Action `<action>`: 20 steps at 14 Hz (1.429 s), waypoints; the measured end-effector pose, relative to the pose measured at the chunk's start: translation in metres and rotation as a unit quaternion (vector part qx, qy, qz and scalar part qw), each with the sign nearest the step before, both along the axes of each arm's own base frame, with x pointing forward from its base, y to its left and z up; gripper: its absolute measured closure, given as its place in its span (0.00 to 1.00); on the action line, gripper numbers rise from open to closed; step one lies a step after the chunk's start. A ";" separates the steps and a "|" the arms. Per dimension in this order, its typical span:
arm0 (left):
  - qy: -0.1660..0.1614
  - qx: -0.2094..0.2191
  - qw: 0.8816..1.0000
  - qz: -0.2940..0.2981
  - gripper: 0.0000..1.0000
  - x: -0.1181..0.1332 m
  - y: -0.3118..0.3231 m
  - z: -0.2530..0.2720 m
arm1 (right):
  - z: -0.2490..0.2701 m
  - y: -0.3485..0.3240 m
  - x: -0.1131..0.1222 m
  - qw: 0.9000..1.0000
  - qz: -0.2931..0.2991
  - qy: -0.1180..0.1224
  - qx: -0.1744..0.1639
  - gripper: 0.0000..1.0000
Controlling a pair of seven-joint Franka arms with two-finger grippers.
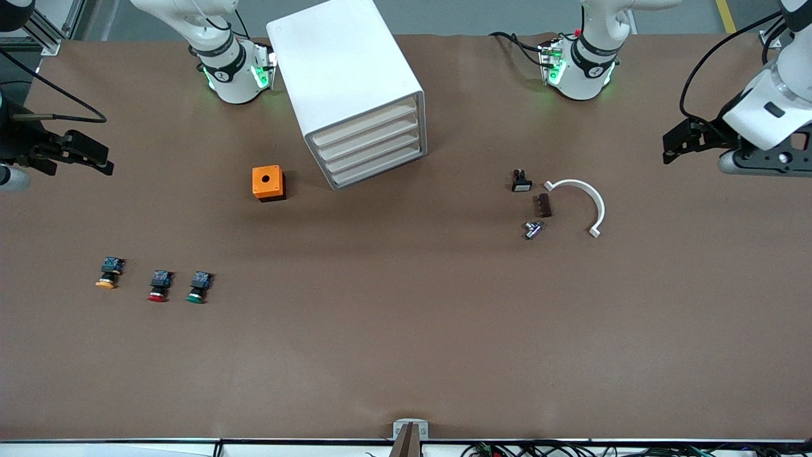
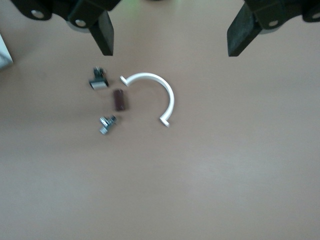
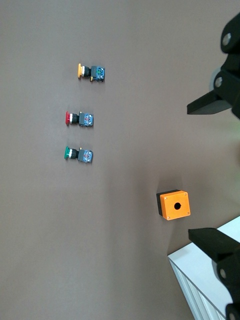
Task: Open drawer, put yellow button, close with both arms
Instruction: 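Move the left gripper toward the white drawer cabinet, then grasp the drawer handle with the left gripper while the right gripper reaches the button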
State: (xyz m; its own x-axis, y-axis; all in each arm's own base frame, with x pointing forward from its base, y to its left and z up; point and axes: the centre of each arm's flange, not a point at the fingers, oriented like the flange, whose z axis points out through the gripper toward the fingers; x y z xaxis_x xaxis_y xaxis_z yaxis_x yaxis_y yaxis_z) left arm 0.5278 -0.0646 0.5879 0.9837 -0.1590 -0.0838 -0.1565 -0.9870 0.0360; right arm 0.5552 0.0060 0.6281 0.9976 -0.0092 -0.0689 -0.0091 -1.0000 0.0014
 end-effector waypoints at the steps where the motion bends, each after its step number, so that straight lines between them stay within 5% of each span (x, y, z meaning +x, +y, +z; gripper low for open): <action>1: 0.019 -0.018 1.000 -0.012 0.00 0.002 -0.006 -0.011 | -0.001 0.000 0.000 1.000 0.000 0.001 0.000 0.00; 9: 0.169 -0.166 0.970 -0.050 0.00 0.022 -0.087 -0.127 | -0.003 0.001 0.000 1.000 0.001 0.004 0.000 0.00; 13: 0.227 -0.271 0.934 -0.042 0.00 0.023 -0.133 -0.165 | -0.006 -0.001 0.000 1.000 -0.001 0.005 0.000 0.00; 17: 0.277 -0.370 0.885 -0.046 0.00 0.009 -0.202 -0.181 | -0.026 -0.033 0.011 1.000 -0.025 0.010 -0.011 0.00; 20: 0.286 -0.422 0.858 -0.060 0.00 -0.001 -0.254 -0.201 | -0.059 -0.069 0.026 0.999 -0.035 0.012 -0.020 0.00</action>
State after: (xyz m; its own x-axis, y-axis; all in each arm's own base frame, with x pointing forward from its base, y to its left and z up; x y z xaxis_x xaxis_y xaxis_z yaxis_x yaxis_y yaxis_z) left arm 0.5265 -0.3182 0.3873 0.7925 -0.4982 -0.3517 0.0254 -0.5492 0.8353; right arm 0.5809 -0.0634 0.5689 0.9924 -0.0823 -0.0915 -0.0787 -0.9960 0.0423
